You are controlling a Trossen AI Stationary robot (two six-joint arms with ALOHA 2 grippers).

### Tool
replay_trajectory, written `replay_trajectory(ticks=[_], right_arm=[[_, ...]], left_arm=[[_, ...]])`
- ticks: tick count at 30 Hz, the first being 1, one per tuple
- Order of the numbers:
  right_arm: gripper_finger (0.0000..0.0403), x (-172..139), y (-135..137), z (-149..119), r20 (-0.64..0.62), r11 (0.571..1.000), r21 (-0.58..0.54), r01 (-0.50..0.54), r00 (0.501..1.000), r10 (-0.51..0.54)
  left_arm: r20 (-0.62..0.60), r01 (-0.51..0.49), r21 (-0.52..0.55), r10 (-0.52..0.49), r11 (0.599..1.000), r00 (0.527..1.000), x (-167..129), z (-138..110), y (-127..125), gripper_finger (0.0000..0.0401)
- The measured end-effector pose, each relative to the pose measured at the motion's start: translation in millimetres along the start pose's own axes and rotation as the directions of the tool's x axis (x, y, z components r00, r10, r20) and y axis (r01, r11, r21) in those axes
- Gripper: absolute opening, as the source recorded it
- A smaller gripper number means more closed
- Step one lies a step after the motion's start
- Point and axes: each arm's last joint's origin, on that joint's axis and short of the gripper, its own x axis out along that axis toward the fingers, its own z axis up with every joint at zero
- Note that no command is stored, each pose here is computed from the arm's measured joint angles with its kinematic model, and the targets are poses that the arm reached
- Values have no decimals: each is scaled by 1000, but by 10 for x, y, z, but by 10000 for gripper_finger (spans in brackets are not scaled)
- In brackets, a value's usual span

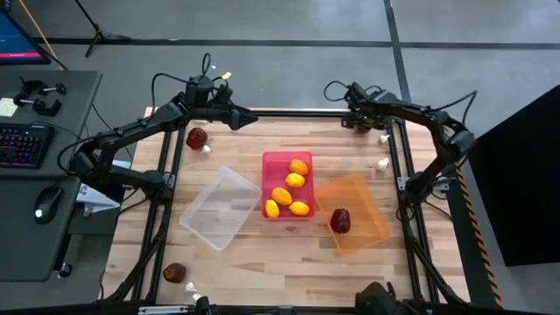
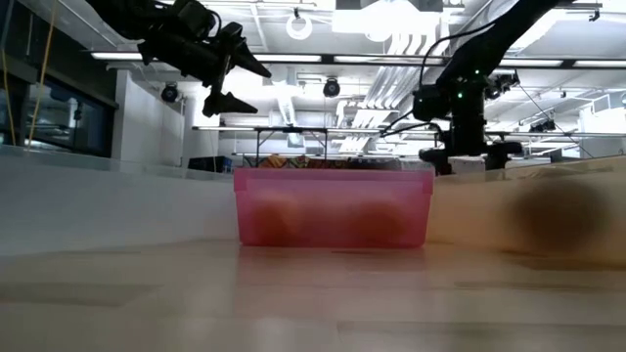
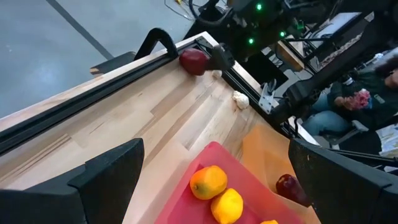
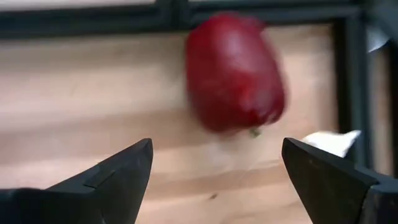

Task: Sort produce into baskets
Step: Put the red apple into the orange bin

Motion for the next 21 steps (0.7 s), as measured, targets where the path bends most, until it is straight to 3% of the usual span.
replay_trajectory(ticks=[10, 14, 21], right_arm=[[346, 139, -245, 289, 33, 1000, 9, -9, 999, 9], [346, 198, -248, 351, 19, 997, -23, -78, 997, 79], [346, 354, -242, 373, -6, 998, -48, -47, 999, 47]], left_arm=[[23, 10, -17, -9, 1000, 1000, 0, 25, -10, 388], [34, 15, -29, -14, 999, 999, 0, 36, -15, 388], [42, 18, -26, -17, 1000, 999, -1, 44, -19, 388]])
